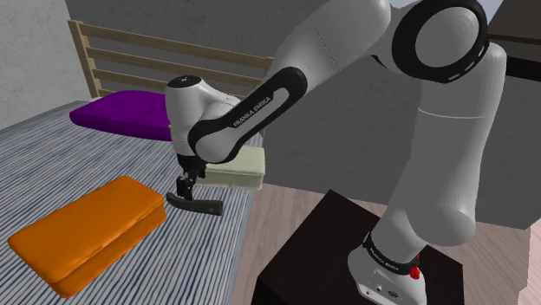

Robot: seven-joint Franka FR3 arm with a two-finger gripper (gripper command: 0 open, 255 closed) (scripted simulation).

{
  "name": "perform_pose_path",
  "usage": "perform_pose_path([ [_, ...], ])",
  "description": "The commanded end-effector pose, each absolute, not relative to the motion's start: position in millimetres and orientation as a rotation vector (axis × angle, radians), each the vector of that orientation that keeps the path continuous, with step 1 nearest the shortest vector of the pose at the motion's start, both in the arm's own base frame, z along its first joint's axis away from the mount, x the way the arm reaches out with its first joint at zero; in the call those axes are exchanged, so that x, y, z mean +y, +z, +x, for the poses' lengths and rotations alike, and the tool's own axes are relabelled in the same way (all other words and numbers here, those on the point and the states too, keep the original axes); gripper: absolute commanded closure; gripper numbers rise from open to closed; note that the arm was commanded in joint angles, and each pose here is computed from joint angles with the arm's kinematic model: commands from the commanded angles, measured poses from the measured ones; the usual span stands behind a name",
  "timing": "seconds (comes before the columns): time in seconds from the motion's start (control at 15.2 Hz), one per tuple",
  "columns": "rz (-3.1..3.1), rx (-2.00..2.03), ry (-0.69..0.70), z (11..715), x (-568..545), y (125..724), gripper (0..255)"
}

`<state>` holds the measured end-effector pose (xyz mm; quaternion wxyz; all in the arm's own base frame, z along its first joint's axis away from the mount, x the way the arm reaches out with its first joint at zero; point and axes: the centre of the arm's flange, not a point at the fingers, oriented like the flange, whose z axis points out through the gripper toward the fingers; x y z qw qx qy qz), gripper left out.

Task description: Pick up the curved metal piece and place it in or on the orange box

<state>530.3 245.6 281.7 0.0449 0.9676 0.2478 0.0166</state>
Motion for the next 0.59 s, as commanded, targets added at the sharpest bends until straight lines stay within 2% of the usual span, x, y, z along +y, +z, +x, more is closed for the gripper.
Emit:
perform_pose_path([
  [0.0, 2.947, 0.799, 0.040, 539, 261, 260, 0],
  [0.53, 2.940, 0.824, 0.032, 544, 269, 215, 0],
])
